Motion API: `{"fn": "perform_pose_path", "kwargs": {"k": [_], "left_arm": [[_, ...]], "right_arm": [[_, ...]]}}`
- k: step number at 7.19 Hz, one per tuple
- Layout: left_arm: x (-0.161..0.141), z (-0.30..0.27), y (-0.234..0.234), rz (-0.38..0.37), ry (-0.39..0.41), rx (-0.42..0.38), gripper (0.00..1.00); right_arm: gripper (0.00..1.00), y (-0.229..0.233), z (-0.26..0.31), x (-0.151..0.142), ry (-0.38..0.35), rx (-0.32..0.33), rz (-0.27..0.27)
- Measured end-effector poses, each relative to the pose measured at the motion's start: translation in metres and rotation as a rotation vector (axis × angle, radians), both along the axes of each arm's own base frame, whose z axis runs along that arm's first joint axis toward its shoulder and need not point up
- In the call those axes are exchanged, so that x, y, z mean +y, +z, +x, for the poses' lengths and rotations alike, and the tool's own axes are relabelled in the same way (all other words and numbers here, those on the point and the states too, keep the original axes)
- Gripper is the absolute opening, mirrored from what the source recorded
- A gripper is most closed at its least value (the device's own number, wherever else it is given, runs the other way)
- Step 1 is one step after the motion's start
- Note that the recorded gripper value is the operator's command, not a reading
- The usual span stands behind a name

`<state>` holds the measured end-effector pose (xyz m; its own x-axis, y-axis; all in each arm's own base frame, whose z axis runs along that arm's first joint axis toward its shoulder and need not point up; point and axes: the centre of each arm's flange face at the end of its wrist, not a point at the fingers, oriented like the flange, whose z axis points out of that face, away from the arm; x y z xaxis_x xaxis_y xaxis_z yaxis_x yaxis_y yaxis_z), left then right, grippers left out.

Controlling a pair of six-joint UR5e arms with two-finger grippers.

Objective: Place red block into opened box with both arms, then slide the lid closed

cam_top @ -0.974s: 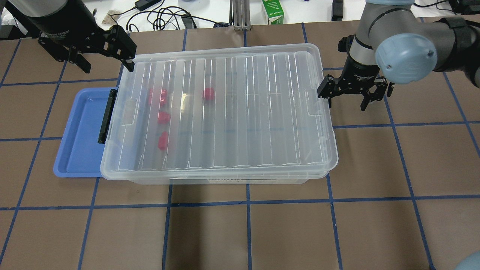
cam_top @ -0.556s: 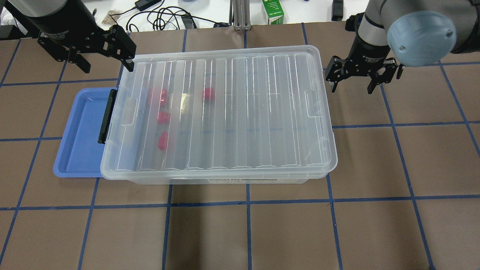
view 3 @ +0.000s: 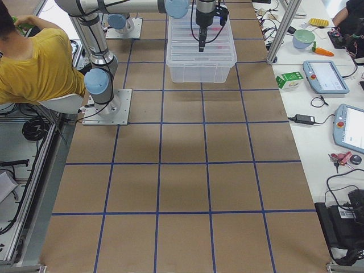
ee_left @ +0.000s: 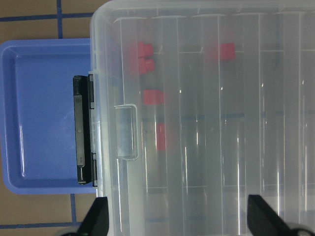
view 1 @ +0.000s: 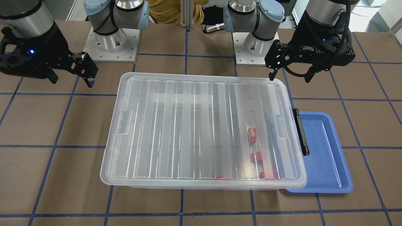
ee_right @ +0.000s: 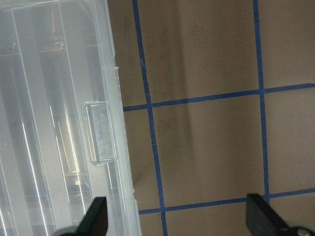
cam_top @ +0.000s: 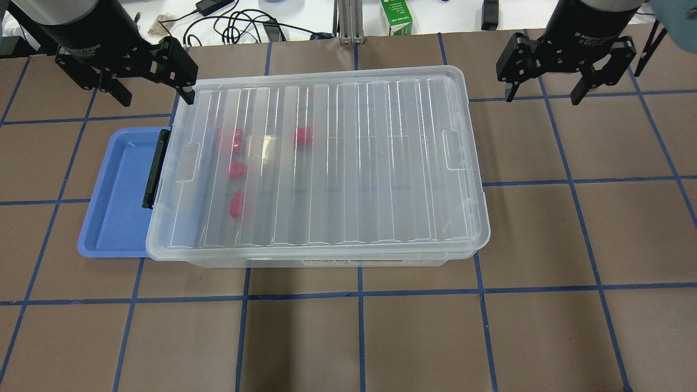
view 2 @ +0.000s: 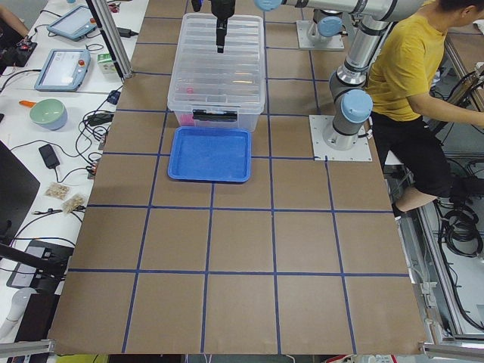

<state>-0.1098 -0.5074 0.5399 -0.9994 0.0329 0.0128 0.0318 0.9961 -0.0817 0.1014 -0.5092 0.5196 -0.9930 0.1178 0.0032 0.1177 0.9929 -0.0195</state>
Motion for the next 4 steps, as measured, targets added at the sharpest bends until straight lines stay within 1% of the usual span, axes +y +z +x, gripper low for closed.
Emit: {"fn": "perform_pose_path", "kwargs": {"k": [1,4], "left_arm": [[0.000,0.000,0.000,0.000,0.000,0.000,1.00],[0.000,0.000,0.001,-0.003,-0.001,0.001,1.00]], "right_arm": [[1.00,0.006,0.002,0.010,0.000,-0.001,-0.004],[1.00,-0.010,0.020,0.018,0.034,-0.003,0.029]]}}
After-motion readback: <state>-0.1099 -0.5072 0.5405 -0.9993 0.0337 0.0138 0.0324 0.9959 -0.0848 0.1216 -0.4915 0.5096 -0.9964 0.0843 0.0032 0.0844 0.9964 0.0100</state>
